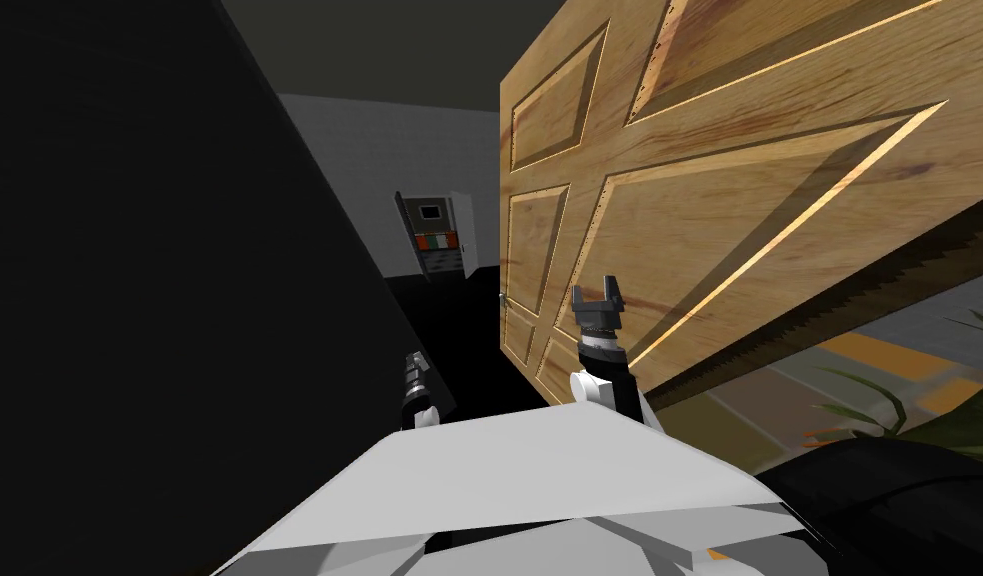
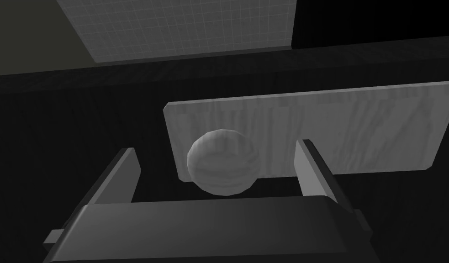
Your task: Push the door open
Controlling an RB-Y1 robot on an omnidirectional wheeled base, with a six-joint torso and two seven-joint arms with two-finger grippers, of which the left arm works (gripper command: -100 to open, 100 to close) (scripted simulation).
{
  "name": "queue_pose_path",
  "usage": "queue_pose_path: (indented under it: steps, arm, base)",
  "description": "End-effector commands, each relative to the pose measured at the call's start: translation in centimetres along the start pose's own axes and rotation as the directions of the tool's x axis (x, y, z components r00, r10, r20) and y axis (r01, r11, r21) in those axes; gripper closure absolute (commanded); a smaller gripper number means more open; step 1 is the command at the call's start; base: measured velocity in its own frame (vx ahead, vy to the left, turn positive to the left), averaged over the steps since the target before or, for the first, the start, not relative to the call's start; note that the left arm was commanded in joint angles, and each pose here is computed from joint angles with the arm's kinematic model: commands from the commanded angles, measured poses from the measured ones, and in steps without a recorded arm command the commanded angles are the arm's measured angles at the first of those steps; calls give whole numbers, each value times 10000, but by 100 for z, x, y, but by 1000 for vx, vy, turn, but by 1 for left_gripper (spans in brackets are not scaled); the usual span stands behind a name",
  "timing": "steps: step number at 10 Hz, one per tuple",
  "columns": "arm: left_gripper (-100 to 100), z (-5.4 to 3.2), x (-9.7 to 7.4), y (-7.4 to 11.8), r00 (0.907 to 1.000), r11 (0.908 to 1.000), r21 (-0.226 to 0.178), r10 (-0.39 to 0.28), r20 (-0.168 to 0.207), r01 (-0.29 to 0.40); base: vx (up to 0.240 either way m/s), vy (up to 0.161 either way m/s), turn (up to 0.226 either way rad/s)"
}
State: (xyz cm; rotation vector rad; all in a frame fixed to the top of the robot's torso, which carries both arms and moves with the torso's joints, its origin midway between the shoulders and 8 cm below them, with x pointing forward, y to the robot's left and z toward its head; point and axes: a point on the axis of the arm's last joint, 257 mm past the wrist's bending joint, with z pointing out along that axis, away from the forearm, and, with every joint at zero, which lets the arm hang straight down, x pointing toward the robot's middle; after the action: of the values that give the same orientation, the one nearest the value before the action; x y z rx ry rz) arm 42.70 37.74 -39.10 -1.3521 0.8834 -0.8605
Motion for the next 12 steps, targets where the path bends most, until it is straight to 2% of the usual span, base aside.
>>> queue_pose_path:
  steps: [1,2,7,8,12]
  arm:
    - [-100,0,0,0,10000,10000,0,0,0,0]
    - [100,0,0,0,10000,10000,0,0,0,0]
    - [100,0,0,0,10000,10000,0,0,0,0]
    - [100,36,-80,-16,9998,9998,44,219,-37,-219]
    - [100,98,-163,-69,9987,9986,181,495,-111,-493]
  base:
    - [67,48,-2]
    - [-14,-11,-2]
    - [-11,-8,1]
    - [91,8,185]
    - [168,60,155]
